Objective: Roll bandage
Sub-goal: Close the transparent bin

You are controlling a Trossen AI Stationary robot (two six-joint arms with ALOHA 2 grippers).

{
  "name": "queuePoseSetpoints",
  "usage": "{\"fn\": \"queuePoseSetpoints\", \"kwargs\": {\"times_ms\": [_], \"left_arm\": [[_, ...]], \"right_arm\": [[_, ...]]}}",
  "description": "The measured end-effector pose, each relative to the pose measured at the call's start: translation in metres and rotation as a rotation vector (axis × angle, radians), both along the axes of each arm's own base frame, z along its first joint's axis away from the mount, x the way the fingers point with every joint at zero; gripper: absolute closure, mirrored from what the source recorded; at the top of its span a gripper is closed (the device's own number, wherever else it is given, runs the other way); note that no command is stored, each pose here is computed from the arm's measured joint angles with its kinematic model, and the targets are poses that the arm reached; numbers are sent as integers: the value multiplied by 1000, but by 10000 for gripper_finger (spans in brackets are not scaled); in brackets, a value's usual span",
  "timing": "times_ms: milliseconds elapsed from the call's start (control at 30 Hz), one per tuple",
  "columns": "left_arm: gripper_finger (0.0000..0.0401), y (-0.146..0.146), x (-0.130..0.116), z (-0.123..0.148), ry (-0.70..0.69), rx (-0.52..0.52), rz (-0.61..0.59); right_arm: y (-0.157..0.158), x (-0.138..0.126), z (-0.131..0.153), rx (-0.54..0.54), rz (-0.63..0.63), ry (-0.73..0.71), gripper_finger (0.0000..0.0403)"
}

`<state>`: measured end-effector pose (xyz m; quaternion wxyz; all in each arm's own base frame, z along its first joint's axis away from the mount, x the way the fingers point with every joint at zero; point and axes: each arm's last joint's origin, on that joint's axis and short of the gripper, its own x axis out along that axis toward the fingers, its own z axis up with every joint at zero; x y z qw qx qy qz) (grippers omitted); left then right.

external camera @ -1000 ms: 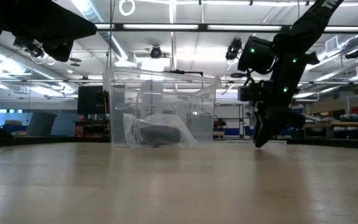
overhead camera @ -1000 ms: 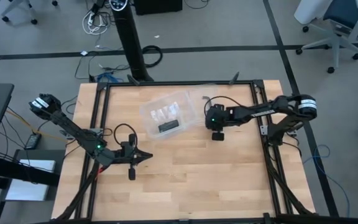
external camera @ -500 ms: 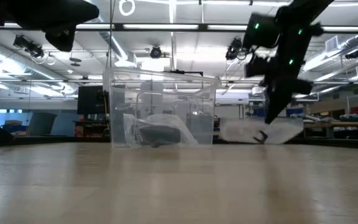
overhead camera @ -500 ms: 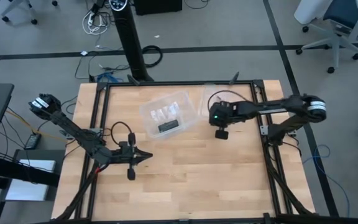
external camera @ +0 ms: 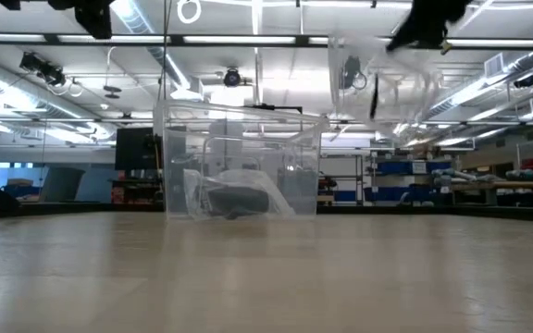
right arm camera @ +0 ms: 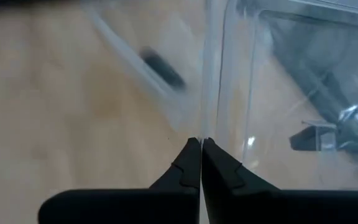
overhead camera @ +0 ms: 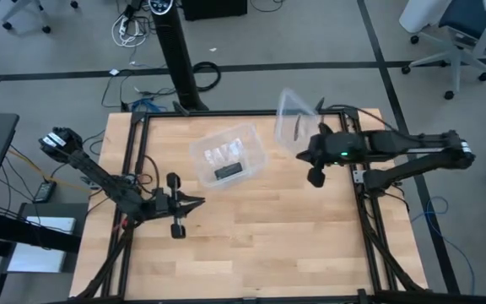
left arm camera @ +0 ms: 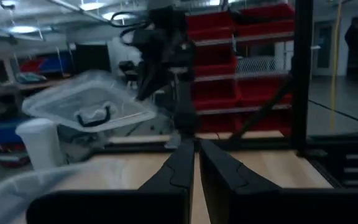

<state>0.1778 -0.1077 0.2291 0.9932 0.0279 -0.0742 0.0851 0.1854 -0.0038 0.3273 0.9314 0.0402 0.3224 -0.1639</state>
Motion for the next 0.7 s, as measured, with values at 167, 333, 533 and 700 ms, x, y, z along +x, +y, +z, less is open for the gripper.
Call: {"fn": "queuePoseSetpoints", "kwargs": {"times_ms": [167, 333, 533, 700], "left_arm": [[371, 7, 4, 8, -82, 34, -60], [371, 20, 12, 15, -182, 15, -209], [367, 40, 19, 20, -255, -22, -242], [334, 53, 23, 24, -283, 39, -161]], "right_arm": [[22, -7, 40, 40, 183, -293, 403], [45, -6, 63, 58, 404, -518, 403], [70, -1, 80, 80, 602, -720, 403], [90, 6, 85, 121, 733, -821, 403]]}}
